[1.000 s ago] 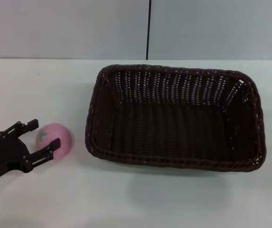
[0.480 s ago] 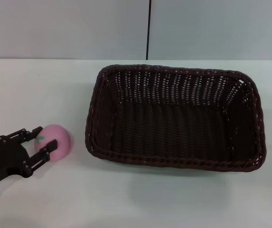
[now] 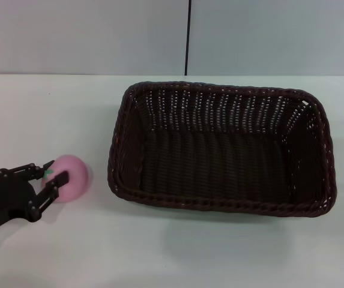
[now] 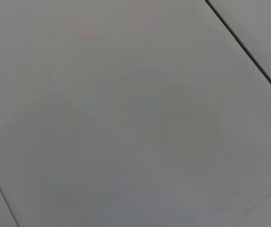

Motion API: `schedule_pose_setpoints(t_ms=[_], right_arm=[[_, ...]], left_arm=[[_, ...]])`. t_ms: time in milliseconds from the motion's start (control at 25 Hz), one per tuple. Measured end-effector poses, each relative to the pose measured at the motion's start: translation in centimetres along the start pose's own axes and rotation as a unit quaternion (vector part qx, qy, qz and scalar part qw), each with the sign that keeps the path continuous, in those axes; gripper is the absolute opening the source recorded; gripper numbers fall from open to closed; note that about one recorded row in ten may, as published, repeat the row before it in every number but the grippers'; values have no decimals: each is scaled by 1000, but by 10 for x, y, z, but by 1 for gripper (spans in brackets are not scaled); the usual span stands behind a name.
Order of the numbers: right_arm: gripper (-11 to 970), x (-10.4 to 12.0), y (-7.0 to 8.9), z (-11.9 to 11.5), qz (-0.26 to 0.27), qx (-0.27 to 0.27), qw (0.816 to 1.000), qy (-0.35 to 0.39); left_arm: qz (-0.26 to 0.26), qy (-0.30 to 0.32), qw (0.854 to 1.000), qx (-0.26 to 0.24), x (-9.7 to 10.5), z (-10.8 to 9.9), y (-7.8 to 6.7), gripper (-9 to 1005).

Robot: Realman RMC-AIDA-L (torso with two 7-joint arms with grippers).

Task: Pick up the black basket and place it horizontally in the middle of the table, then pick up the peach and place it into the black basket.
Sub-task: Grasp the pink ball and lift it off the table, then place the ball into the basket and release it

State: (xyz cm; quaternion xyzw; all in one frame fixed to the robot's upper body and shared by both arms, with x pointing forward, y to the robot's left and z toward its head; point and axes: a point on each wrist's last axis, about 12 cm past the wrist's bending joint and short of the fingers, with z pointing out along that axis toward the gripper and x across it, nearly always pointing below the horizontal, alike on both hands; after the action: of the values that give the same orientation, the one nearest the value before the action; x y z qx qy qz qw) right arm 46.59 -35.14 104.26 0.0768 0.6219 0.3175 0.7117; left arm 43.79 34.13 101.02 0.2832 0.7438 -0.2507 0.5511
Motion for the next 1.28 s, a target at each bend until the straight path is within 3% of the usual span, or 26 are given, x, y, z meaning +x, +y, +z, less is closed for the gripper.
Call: schedule_pose_setpoints(t_ms=[200,480,720,840,880,1040,1160,1280], right_arm=[[642,0,0,0,0,0,1000,0],[642,0,1,2,1,-3,1000,-1],[642,0,3,5,1,-9,1000,-3],[642,0,3,6,1,-11,1000,-6],[642,0,3,6,1,-11,1000,-6],[642,-1,3,6,3,-11,1000,-11],[642,-2,4,5,3,-14,1000,-14],[642,-4,5,2,4,-18,1000,-20]], left_arm=[[-7,-26,1000,-16,-6,-3,4,292],[31,-111,993,7,-41,1,13,208],[45,-165,983,68,-74,31,16,181],[34,-170,971,162,-98,76,3,171],[34,-170,971,162,-98,76,3,167],[11,-140,965,219,-104,112,-12,166],[9,-136,964,227,-104,119,-17,176],[11,-138,964,226,-102,122,-20,292]])
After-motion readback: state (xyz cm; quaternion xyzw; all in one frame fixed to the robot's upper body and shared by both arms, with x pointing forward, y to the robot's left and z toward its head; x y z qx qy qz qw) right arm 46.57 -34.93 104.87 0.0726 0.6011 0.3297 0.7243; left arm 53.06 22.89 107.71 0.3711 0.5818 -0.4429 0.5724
